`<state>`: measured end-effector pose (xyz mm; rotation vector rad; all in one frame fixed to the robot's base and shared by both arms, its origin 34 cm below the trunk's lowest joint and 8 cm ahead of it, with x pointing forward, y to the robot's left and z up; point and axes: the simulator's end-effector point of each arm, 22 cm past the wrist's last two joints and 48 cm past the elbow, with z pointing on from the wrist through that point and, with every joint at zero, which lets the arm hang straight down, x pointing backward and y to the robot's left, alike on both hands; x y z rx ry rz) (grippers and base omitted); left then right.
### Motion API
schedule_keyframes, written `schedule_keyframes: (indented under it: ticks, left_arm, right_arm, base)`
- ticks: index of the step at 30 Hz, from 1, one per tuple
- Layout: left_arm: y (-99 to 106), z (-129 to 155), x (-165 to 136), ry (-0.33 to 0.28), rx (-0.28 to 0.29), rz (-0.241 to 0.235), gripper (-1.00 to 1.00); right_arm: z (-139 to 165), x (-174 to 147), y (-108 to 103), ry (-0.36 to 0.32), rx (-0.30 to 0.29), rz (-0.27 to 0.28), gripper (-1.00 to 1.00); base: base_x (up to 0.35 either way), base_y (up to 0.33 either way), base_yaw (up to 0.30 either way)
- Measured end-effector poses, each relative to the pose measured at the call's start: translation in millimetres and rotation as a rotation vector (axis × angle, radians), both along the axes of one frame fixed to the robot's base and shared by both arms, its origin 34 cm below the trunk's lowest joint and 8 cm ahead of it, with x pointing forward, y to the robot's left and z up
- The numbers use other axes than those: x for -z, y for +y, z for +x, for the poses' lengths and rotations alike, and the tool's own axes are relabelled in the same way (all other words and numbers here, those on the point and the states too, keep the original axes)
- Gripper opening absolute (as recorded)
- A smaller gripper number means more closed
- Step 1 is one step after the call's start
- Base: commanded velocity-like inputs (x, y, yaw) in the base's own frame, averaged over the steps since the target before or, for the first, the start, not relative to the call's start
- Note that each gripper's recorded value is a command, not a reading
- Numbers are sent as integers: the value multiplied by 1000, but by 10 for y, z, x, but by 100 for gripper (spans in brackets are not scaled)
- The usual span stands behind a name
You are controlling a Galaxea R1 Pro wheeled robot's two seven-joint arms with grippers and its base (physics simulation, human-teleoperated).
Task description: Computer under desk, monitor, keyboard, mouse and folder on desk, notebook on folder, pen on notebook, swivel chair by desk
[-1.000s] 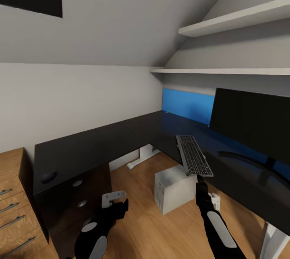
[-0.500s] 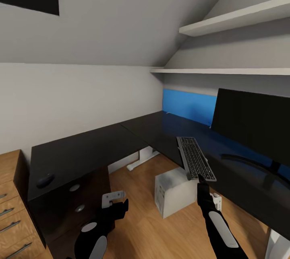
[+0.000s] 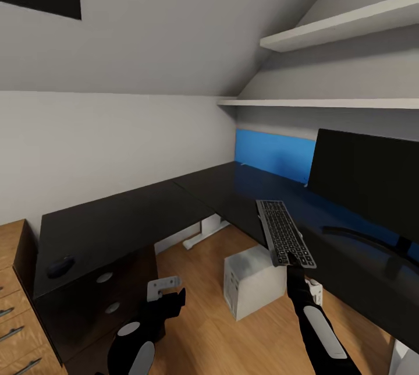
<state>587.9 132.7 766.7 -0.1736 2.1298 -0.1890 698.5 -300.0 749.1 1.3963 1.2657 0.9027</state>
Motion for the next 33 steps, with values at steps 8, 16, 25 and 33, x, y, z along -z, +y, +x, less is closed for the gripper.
schedule_keyframes:
  ticks: [8,16,25,33]
  left_arm:
    - [6,0,-3,-1,-1,2,100]
    - [9,2,-1,-2,-1,2,100]
    - [9,2,-1,-2,-1,2,100]
    - [10,2,-5,-3,-2,2,100]
  right_arm:
    - [-2,0,-3,1,0,0,100]
    - [-1,3,-3,1,0,0,100]
    - [-3,6,-28,3,2,-4,100]
    - [-6,3,-42,2,4,-6,100]
  base:
    - [72,0,0]
    - [70,0,0]
    - [3,0,0]
    - [97,0,0]
